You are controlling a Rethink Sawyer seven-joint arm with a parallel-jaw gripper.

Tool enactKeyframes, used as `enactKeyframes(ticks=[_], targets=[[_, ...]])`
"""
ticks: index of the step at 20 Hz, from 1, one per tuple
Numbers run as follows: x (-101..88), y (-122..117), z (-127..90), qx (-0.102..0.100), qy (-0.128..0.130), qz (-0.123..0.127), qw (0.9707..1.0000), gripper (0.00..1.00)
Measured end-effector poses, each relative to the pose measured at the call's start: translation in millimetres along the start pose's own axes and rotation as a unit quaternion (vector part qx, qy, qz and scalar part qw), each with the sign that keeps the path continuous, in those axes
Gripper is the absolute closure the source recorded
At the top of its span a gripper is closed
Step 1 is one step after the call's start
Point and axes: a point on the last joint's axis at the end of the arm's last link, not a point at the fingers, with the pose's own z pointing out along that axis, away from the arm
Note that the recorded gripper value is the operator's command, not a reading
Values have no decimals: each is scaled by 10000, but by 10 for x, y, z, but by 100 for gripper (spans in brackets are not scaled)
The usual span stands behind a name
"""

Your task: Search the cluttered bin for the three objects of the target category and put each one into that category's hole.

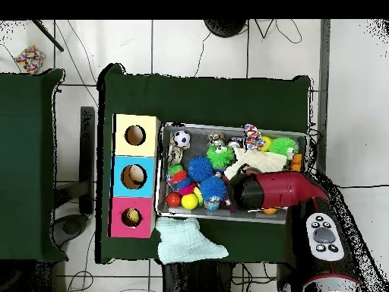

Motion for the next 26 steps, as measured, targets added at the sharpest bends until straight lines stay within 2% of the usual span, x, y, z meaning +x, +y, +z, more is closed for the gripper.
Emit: enactKeyframes(ticks=[4,8,15,18,23,26], targets=[[47,-180,68,178,8,-98,9998,0],[73,-243,108,234,36,-109,9997,0],[174,-207,189,251,134,-168,9995,0],[191,-132,198,171,157,-130,9996,0],[154,145,152,-162,98,61,9998,0],[154,279,116,-263,83,102,9996,0]])
